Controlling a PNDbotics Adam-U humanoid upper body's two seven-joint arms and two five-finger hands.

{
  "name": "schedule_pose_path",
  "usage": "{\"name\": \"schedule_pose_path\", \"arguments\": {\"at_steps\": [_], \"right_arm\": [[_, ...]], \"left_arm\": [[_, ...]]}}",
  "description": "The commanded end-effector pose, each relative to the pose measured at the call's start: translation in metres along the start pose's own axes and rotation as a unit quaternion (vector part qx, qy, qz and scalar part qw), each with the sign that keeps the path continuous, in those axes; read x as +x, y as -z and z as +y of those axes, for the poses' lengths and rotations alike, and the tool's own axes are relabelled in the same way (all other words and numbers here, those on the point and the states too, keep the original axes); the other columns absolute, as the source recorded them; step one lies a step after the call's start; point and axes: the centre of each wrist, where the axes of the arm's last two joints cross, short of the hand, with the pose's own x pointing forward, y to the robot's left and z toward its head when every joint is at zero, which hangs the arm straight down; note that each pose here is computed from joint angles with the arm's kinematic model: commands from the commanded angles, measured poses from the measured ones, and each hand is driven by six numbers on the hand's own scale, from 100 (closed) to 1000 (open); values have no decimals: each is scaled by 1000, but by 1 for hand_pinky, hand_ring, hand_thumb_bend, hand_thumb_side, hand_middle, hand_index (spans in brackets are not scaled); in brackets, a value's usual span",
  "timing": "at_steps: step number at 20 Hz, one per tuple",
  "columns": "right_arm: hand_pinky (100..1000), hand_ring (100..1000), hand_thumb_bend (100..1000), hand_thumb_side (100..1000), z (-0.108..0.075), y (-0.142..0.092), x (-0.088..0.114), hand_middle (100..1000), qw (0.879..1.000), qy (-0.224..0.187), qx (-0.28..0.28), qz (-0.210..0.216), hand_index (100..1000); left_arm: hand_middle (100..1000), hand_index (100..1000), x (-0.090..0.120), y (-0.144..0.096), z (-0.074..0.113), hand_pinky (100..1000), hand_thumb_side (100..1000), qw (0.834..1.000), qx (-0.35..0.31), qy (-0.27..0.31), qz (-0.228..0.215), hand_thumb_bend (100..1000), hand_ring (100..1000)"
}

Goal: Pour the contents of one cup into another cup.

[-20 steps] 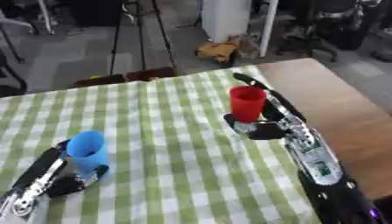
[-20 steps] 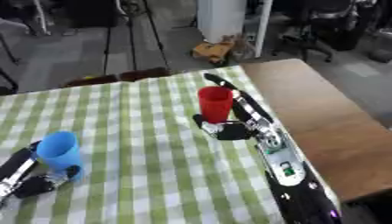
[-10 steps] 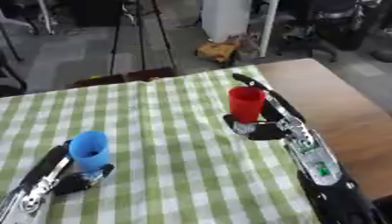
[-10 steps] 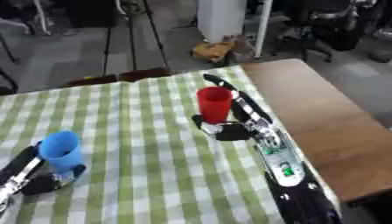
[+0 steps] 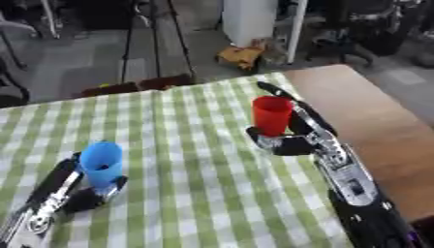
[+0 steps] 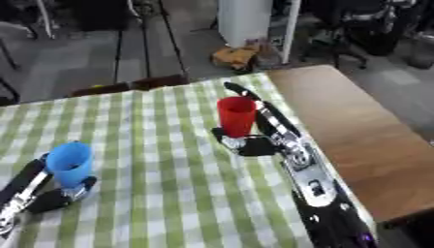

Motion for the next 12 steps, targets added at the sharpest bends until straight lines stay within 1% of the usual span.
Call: {"name": "schedule_pose_path", "arguments": {"at_steps": [1, 3, 5, 6, 7, 9, 12], "right_arm": [[736, 289, 140, 100, -6, 8, 11, 481, 1000, -9, -3, -19, 989], [736, 289, 140, 100, -6, 8, 11, 481, 1000, -9, -2, -19, 988], [736, 289, 139, 100, -6, 8, 11, 481, 1000, -9, -2, -19, 988], [736, 289, 139, 100, -6, 9, 11, 481, 1000, -9, -2, -20, 988], [736, 290, 140, 100, -6, 9, 11, 481, 1000, -9, -2, -20, 988], [736, 290, 140, 100, -7, 9, 12, 482, 1000, -9, -3, -21, 988], [736, 290, 141, 100, -8, 9, 13, 482, 1000, -11, -4, -22, 987]], "left_arm": [[629, 809, 4, 7, 10, 689, 612, 1000, 18, 1, -7, 328, 622], [615, 797, 3, 7, 8, 660, 557, 1000, 20, -4, -4, 218, 591], [579, 782, 2, 7, 7, 624, 475, 1000, 25, -15, 1, 100, 552], [576, 782, 2, 6, 6, 620, 467, 999, 29, -21, 3, 100, 549], [554, 775, 1, 5, 7, 597, 426, 999, 33, -26, 6, 100, 527], [537, 768, 0, 4, 9, 577, 410, 998, 46, -36, 9, 100, 511], [534, 769, -1, 0, 17, 577, 409, 997, 60, -42, 10, 100, 510]]}}
